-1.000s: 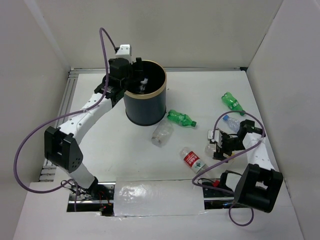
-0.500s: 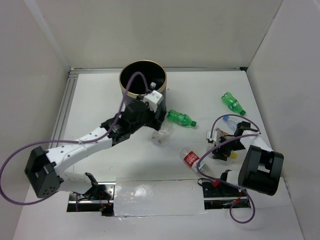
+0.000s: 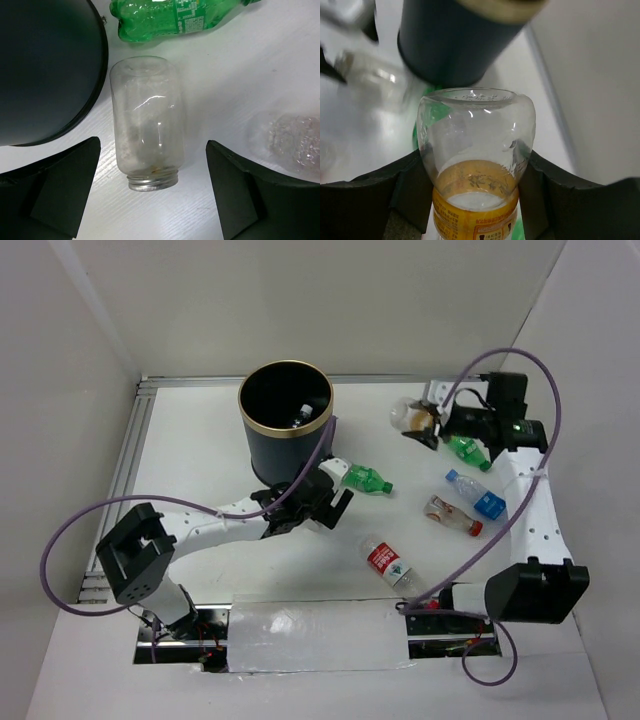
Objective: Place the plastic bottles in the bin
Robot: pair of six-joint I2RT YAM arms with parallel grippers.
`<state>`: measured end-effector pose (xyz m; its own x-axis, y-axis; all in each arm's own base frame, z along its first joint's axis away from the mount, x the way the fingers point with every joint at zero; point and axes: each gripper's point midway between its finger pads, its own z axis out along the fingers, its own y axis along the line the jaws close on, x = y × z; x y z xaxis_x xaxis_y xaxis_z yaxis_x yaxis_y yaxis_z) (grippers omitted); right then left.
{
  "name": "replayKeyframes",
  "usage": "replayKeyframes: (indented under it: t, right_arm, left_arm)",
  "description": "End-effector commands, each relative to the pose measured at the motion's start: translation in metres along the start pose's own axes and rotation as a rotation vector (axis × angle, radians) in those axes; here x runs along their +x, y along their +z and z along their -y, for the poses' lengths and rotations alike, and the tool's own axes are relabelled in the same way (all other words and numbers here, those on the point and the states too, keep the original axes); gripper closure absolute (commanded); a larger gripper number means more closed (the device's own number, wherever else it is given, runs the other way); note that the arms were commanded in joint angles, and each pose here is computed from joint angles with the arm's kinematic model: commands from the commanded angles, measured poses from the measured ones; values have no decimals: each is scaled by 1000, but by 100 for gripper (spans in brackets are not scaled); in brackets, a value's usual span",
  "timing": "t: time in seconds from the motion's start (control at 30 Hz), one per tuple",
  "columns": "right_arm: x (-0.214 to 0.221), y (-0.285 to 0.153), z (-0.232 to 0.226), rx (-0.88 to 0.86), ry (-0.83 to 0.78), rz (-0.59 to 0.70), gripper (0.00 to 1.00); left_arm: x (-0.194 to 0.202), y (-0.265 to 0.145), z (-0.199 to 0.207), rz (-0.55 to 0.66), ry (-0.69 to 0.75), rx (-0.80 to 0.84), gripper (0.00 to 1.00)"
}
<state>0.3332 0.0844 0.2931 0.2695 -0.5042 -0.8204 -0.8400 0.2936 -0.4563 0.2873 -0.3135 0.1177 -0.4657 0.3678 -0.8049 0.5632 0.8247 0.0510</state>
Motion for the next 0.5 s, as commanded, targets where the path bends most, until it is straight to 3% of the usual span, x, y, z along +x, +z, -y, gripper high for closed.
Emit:
replayKeyframes:
  t: [0.0, 0.07, 0.1, 0.17, 0.2, 0.27, 0.3, 0.37, 0.47]
  right_arm:
    - [-101, 40, 30, -13, 3, 263, 92]
    - [-125, 63, 36, -33, -20, 284, 91]
    - [-168, 71, 39, -49, -97, 337, 91]
    - [-176, 109, 44, -103, -70, 345, 89]
    - [-209, 117, 44, -106, -107, 390, 88]
    - [-219, 150, 46, -133, -78, 429, 87]
    - [-244, 158, 44, -130, -109, 466, 86]
    - [-237, 195, 41, -173, -68, 462, 82]
    - [-235, 233, 34, -243, 30, 463, 51]
  left_arm:
    - [3, 13, -5, 16, -36, -64, 1]
    - [12, 18, -11, -6, -35, -104, 1]
    - [20, 19, -9, -21, -31, -110, 1]
    - [28, 24, -10, -38, -24, -141, 1]
    - [37, 26, -12, -54, -27, -154, 1]
    - [49, 32, -17, -85, -22, -193, 1]
    - [52, 33, -17, -93, -19, -195, 1]
    - [61, 35, -15, -109, -15, -203, 1]
    - [69, 39, -15, -128, -28, -210, 1]
